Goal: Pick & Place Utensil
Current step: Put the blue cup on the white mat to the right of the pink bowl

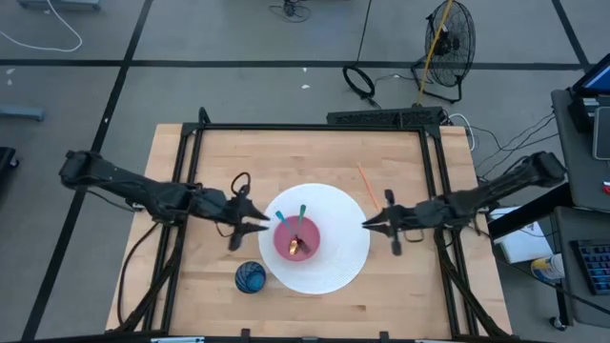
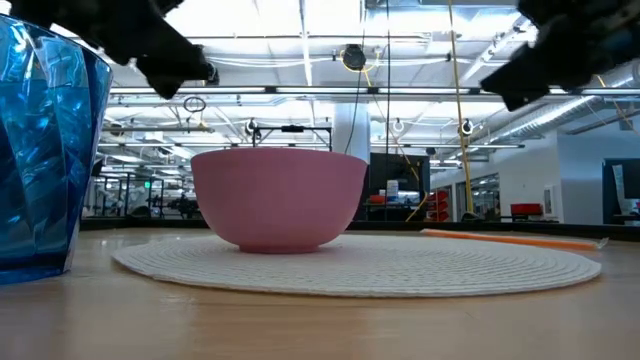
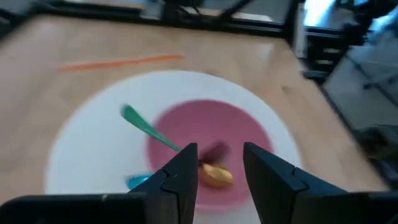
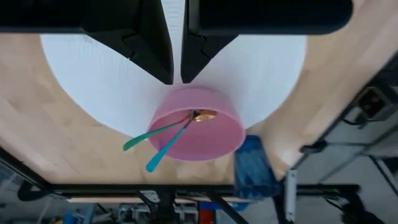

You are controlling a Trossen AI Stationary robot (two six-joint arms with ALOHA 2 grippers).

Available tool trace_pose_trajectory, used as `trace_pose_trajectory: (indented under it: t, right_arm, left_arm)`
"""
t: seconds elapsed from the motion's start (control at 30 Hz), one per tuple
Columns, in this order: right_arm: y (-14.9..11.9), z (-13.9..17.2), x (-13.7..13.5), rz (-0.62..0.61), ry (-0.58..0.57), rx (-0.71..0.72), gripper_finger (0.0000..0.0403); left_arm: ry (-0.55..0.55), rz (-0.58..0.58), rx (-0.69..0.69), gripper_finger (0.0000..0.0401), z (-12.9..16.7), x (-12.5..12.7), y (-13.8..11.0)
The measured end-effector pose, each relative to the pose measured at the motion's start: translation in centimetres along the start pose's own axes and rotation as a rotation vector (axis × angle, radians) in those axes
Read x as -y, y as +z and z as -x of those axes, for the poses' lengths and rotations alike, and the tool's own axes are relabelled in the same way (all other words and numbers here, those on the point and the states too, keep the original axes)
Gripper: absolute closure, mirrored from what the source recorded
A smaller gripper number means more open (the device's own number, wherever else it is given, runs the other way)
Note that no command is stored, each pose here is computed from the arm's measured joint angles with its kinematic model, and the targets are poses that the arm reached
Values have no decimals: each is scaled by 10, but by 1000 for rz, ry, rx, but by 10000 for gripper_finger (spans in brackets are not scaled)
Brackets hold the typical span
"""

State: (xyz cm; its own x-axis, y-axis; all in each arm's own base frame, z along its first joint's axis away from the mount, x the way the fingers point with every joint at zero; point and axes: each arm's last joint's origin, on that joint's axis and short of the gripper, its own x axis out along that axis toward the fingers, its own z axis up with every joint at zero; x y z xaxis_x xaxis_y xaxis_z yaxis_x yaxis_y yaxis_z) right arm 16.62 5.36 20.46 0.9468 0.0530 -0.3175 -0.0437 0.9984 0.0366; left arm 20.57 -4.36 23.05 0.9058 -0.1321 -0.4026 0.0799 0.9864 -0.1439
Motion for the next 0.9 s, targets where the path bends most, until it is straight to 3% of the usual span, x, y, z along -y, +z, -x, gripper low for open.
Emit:
trace_pose_trajectory:
  t: [0.33,0.63,0.9]
  right_arm:
    - [-31,18,-2,26,78,61,366]
    - [-36,17,-1,-7,72,50,283]
    - [-32,17,-1,-16,79,85,235]
  left_arm:
    - [-57,41,-204,268,17,34,4]
    - [-67,146,-297,268,26,61,8]
    - [-72,274,-458,268,3,71,-11]
